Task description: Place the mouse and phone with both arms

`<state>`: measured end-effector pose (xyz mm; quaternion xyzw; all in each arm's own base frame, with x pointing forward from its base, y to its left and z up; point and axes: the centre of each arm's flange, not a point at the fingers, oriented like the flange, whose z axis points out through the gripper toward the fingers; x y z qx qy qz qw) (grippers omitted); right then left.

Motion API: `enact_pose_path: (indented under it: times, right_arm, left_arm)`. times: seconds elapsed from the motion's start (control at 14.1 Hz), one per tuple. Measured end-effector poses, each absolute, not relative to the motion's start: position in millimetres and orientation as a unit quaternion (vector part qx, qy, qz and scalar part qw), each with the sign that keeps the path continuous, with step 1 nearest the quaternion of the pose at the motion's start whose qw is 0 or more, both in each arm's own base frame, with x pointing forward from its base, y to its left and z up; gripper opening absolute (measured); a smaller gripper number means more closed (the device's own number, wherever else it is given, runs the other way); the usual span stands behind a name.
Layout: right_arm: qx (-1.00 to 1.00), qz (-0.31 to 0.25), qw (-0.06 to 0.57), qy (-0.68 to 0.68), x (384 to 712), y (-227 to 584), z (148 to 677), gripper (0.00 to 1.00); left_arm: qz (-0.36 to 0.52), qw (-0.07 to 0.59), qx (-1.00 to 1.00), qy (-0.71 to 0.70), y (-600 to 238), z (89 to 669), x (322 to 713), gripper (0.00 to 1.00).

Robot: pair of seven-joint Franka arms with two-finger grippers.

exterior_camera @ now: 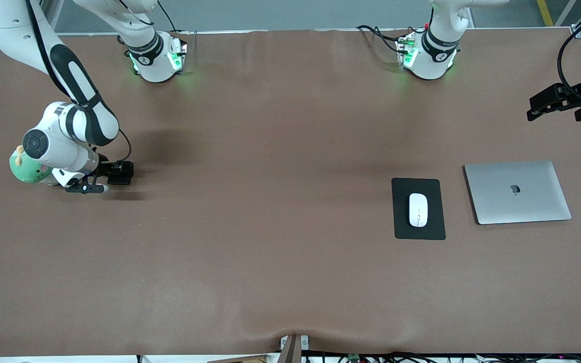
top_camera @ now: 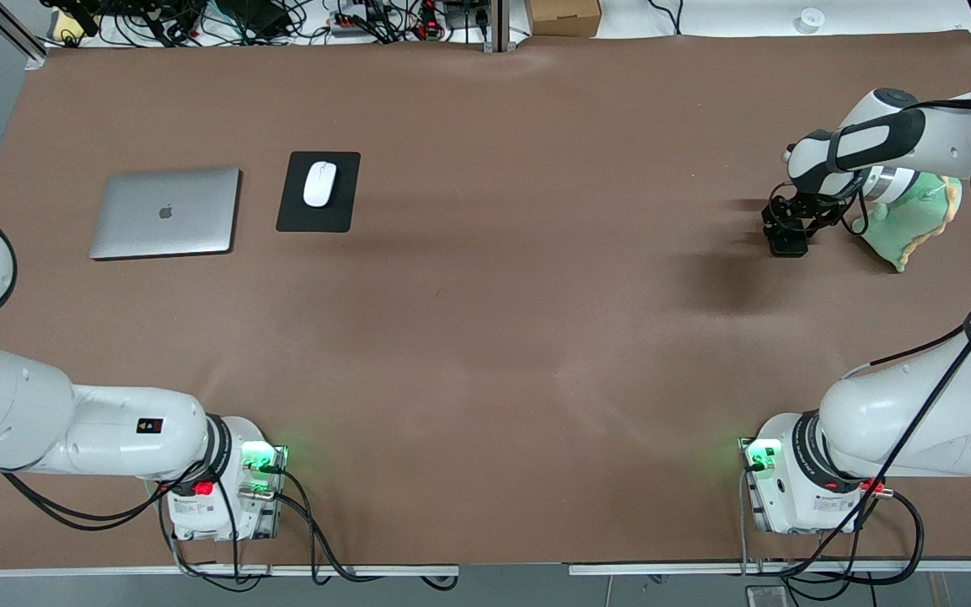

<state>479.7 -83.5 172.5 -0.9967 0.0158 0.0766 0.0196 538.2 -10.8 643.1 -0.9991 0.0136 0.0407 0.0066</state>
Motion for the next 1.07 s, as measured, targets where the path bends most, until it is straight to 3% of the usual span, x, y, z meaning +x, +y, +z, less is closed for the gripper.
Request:
enact_pose_path:
  times: [0.36,0.64,1.07]
  right_arm:
    - [-0.996,0.090,0.027,-0.001,500,-78,196,1.00]
    - [-0.987,0.150,0.045,-0.020,546,-71,279,1.00]
    - [-0.985,0.160,0.049,-0.039,580,-57,362,1.00]
  left_arm:
    - [0.043,0.007,-0.999,0.012,-9,639,540,1.00]
    - [0.044,0.007,-0.999,0.012,-9,637,540,1.00]
    - [0.042,0.007,-0.999,0.012,-9,638,541,1.00]
